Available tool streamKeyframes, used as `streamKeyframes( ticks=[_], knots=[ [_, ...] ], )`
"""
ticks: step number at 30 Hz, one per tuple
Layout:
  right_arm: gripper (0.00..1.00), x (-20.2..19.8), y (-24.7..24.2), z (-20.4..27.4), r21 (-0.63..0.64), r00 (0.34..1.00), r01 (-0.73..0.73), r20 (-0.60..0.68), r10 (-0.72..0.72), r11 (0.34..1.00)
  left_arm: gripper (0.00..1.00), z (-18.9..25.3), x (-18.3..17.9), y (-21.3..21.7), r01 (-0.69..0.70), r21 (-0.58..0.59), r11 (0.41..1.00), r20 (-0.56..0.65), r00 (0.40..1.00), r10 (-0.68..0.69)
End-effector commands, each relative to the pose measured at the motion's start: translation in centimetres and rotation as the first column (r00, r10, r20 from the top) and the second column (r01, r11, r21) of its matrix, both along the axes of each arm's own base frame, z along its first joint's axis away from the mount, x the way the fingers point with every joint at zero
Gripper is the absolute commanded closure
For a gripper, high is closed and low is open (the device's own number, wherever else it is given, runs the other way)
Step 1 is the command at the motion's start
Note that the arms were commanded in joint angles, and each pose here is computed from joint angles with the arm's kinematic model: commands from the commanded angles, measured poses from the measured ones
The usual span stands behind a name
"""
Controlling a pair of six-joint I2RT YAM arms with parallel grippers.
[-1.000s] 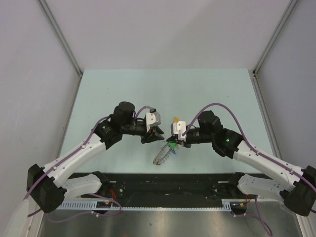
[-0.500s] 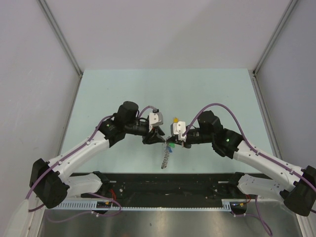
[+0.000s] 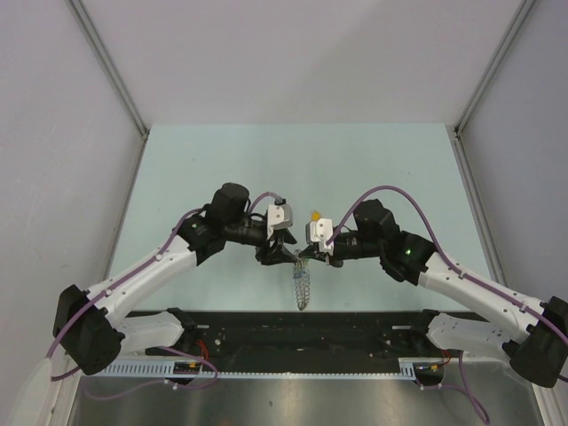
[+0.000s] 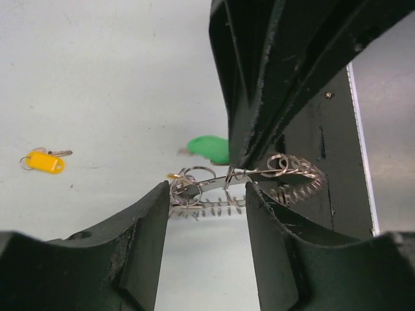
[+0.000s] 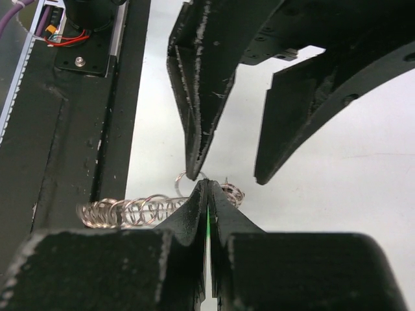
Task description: Put the keys on the keyring
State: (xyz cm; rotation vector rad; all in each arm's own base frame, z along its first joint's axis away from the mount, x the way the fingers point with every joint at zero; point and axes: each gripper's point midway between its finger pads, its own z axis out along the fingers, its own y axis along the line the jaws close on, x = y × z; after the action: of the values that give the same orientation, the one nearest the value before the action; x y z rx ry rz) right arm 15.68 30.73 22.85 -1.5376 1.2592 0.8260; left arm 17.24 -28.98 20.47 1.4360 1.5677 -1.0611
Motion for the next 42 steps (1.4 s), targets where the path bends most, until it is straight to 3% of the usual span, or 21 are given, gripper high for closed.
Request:
streamKeyframes(
  ticks=[1,13,27,36,42],
  knots=[
    [1.0,1.2,0.7,3.5,0.087,0.996,0.014,0.082,-0.021,0.996,0.46,0.6,-1.6,0.1,0.061,-0.022,0.998,-0.012,0.998,-0.061],
    [1.0,1.1,0.7,3.5,0.089,0.996,0.011,0.082,-0.018,0.996,0.56,0.5,-0.5,-0.5,0.005,-0.036,0.999,-0.029,1.0,-0.006],
    [1.0,1.0,0.7,3.7,0.092,0.997,0.008,0.082,-0.016,0.996,0.71,-0.4,-1.7,-1.1,0.073,-0.025,0.997,-0.09,0.993,-0.075],
    [1.0,0.9,0.7,3.7,0.093,0.996,0.003,0.084,-0.011,0.996,0.83,-0.3,-1.4,-1.4,0.067,-0.034,0.997,-0.085,0.994,-0.07],
    [1.0,0.9,0.7,3.7,0.093,0.997,0.002,0.081,-0.01,0.996,1.0,0.7,-1.5,-1.6,0.067,-0.073,0.995,-0.071,0.995,-0.072]
  ],
)
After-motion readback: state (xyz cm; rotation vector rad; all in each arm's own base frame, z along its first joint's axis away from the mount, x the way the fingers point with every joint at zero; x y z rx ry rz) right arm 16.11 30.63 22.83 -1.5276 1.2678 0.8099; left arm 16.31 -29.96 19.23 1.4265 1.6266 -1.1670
